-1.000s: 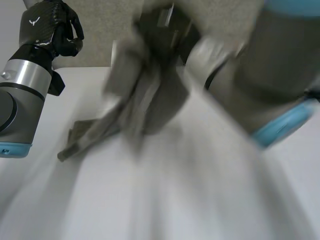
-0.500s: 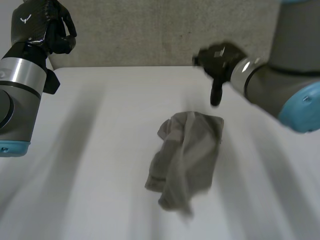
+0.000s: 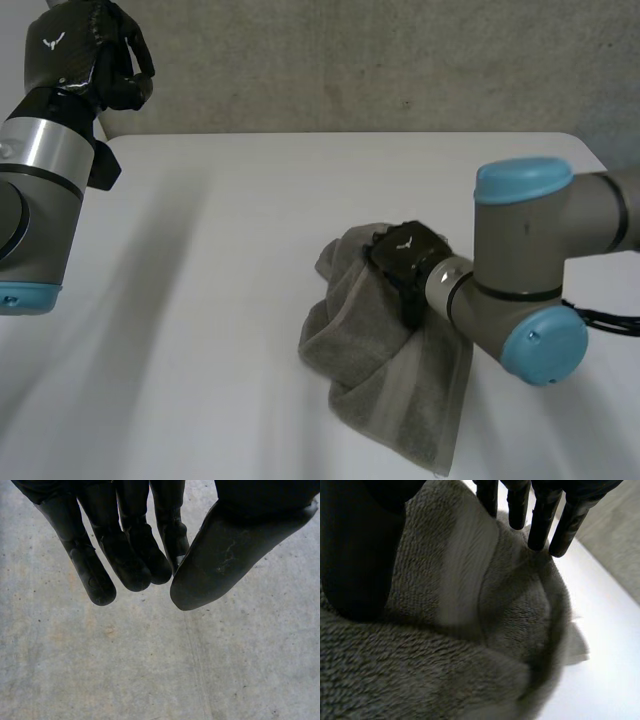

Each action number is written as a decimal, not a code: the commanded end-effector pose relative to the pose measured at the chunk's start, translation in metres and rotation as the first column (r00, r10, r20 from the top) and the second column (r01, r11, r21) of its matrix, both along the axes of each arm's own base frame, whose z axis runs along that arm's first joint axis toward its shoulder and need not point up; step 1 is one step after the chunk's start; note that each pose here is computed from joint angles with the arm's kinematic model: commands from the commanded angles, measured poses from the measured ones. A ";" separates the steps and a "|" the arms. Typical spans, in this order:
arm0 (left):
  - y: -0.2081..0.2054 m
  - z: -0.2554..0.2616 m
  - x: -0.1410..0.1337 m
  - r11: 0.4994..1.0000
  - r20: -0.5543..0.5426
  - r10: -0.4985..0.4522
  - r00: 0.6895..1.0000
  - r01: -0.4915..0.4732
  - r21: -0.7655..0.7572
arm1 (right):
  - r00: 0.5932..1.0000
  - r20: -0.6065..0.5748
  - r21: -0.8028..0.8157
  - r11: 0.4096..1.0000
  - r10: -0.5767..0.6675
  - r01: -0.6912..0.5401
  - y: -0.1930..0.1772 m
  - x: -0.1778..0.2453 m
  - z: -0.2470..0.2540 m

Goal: Fold the towel.

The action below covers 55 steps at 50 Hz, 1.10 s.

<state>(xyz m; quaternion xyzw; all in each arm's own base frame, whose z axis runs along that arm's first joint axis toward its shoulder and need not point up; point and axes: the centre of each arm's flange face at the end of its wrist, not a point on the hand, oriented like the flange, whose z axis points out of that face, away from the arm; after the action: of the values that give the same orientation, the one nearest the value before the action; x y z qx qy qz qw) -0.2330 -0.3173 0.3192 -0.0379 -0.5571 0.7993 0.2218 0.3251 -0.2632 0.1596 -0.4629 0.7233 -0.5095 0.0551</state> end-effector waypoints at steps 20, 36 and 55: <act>0.001 0.000 0.000 1.000 -0.001 0.000 1.000 0.000 0.000 | 0.673 0.687 -0.524 0.829 0.275 0.196 0.019 -0.008 0.336; 0.001 0.001 0.000 1.000 -0.001 0.000 1.000 0.000 -0.003 | 0.947 0.291 -0.167 0.967 -0.139 0.193 -0.060 -0.035 0.171; 0.001 0.001 0.000 1.000 0.000 0.000 1.000 0.000 0.000 | 0.994 0.045 -0.329 0.941 0.098 -0.078 -0.006 0.009 0.172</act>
<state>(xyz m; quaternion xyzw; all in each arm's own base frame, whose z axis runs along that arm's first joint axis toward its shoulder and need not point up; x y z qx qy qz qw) -0.2331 -0.3161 0.3198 -0.0379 -0.5569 0.7995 0.2218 0.3131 -0.2835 0.2406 -0.5342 0.6916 -0.4860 -0.0021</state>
